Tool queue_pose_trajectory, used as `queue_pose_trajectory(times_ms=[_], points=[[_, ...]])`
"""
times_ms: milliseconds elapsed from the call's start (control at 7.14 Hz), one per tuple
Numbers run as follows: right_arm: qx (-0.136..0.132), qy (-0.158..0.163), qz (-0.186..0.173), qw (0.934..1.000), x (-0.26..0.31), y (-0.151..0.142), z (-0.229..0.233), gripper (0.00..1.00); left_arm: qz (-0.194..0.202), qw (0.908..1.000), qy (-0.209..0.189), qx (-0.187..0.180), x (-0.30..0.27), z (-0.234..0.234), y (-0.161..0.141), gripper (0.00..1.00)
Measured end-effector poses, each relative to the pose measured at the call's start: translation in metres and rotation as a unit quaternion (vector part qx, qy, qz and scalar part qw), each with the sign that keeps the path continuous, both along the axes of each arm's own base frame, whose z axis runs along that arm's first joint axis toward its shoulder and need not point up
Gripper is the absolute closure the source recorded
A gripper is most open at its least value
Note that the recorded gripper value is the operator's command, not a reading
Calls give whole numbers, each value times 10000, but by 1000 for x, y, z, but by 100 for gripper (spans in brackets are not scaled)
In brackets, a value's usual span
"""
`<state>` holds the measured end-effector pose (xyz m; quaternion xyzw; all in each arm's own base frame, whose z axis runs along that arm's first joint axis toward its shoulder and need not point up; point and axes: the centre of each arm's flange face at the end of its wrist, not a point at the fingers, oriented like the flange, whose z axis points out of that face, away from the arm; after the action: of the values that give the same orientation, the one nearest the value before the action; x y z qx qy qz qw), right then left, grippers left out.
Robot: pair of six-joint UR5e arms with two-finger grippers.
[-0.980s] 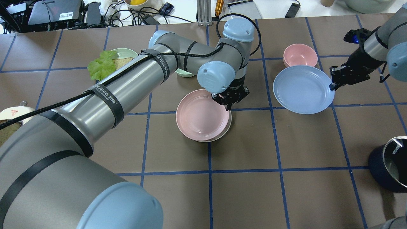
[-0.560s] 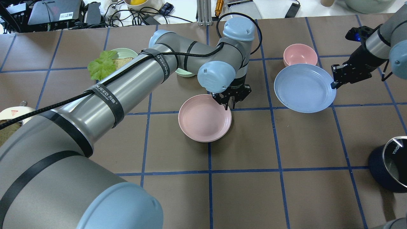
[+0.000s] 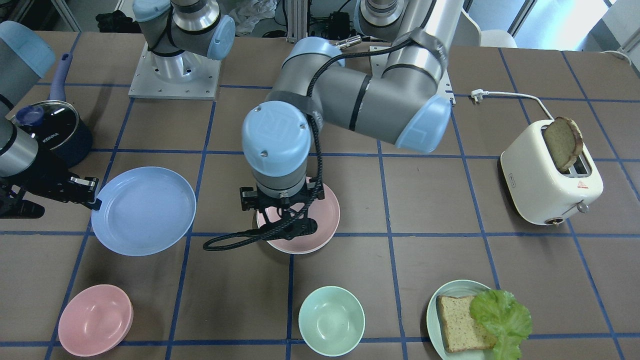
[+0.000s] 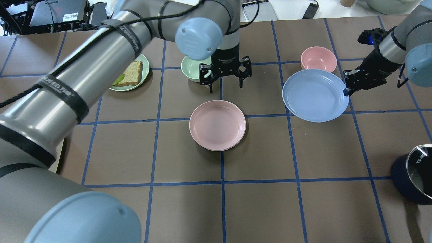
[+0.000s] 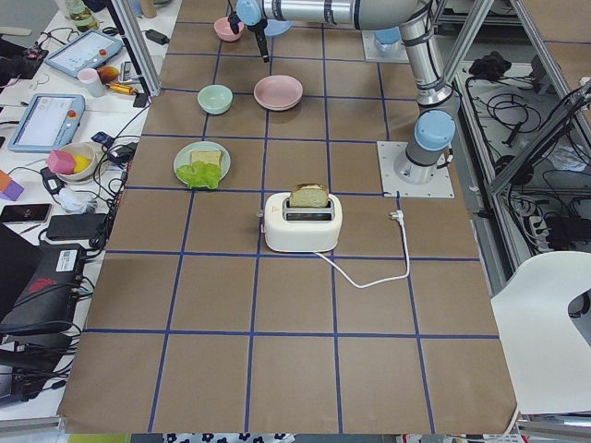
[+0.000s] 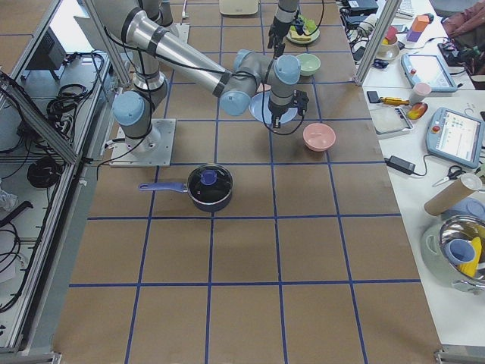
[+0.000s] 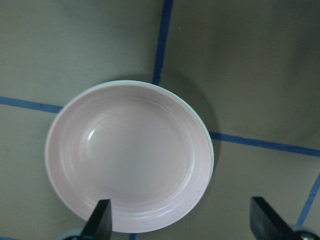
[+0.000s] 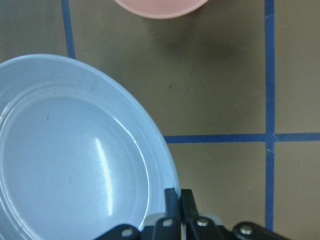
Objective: Stack three plates with pink and blue
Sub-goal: 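Carry the blue plate onto the pink plate with the right gripper while the left withdraws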
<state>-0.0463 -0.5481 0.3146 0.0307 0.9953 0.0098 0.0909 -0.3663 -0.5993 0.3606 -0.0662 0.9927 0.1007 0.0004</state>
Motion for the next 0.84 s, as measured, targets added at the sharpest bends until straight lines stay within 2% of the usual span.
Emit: queue_pose_trajectory(times_ms=[140, 420, 700, 840], points=[[57, -30, -67, 10000, 19, 9, -4, 100, -160, 9998, 65, 68, 40, 30, -4, 0], [169, -8, -289, 9994, 86, 21, -4, 100, -103, 9998, 158, 68, 111, 74, 4, 0], [80, 63, -548, 9984, 174, 40, -16, 100, -74, 9997, 251, -23, 172, 83, 30, 0], [-72, 52, -702, 9975, 211, 56, -31, 100, -53, 9993, 246, -271, 188, 74, 46, 0]])
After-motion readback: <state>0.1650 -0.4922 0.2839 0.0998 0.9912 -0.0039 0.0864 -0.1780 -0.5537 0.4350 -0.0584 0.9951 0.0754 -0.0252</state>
